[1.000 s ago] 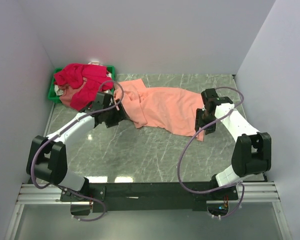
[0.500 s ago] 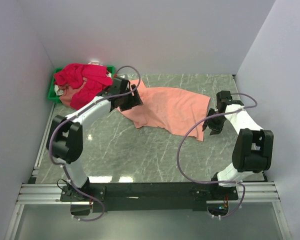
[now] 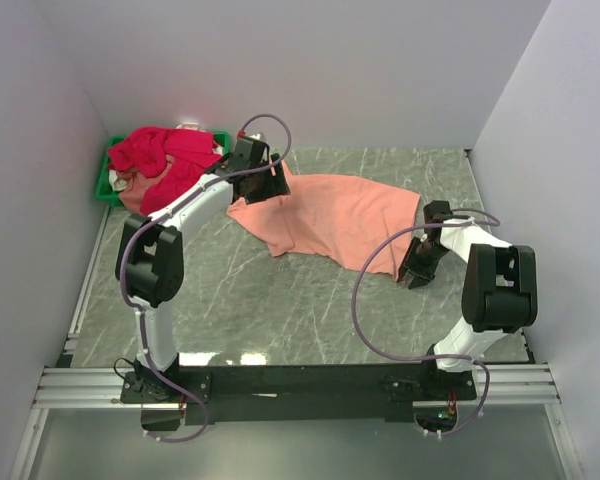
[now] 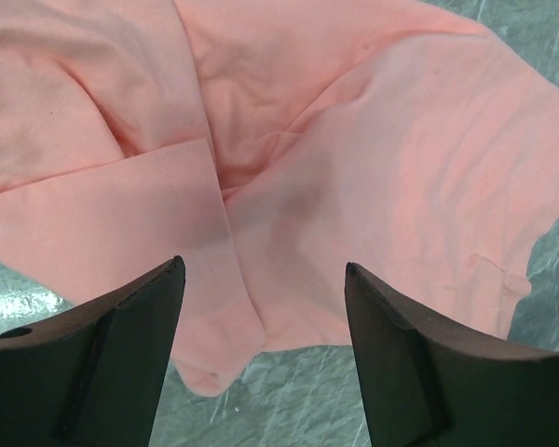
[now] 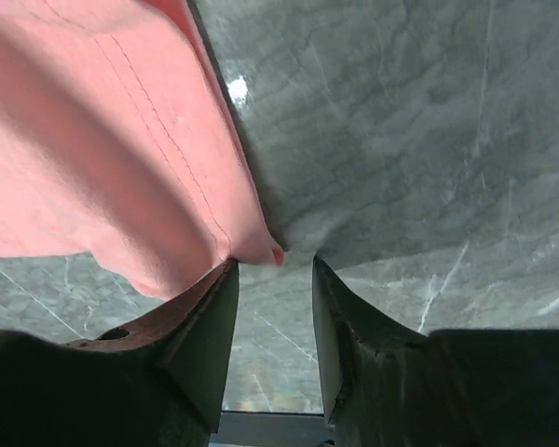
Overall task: Fold and stack the t-shirts
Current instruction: Flatten the tshirt out
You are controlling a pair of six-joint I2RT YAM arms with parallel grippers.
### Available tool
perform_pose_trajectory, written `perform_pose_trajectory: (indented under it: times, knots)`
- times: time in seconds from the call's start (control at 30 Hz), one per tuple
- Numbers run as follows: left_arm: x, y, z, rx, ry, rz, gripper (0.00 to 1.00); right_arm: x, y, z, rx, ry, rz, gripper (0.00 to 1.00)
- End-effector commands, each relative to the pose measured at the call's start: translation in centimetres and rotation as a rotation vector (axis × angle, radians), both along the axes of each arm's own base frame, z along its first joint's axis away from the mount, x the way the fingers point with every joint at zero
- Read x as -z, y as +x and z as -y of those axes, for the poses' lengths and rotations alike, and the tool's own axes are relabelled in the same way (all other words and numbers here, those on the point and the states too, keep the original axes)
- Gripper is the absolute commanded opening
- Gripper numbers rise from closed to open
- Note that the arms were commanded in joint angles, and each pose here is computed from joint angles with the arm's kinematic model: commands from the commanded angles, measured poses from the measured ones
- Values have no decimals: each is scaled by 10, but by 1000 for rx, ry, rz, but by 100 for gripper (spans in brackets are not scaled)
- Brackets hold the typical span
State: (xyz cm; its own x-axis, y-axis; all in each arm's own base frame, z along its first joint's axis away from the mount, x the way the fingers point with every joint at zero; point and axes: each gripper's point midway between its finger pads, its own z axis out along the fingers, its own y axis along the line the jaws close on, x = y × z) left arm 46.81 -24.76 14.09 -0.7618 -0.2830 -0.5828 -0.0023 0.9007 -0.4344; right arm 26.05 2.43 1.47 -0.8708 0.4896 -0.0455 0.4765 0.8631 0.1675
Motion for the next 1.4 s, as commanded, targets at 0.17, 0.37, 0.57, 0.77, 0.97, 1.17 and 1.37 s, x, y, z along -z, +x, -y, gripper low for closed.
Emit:
perform_pose_trajectory:
  times: [0.17, 0.37, 0.57, 0.77, 0.97, 1.17, 1.37]
  knots:
    - [-14, 12, -2, 16, 38, 49, 75, -1, 21, 5, 3, -26, 71, 43]
    - [-8, 17, -7, 0, 72, 44, 75, 7, 23, 5, -9, -24, 63, 40]
    - [14, 21, -16, -36, 137, 3, 75, 12, 23, 1, -20, -4, 53, 19]
    - [34, 28, -20, -59, 179, -29, 74, 6, 24, 2, -21, -9, 65, 0]
    - [35, 45, -29, -122, 191, -2, 72, 3, 24, 0, -23, 4, 79, 0]
    - [41, 64, -28, -135, 178, -3, 68, 3, 25, 0, -21, 4, 83, 0]
    - [73, 59, -27, -114, 197, -76, 65, -3, 31, 2, -17, -6, 97, 0]
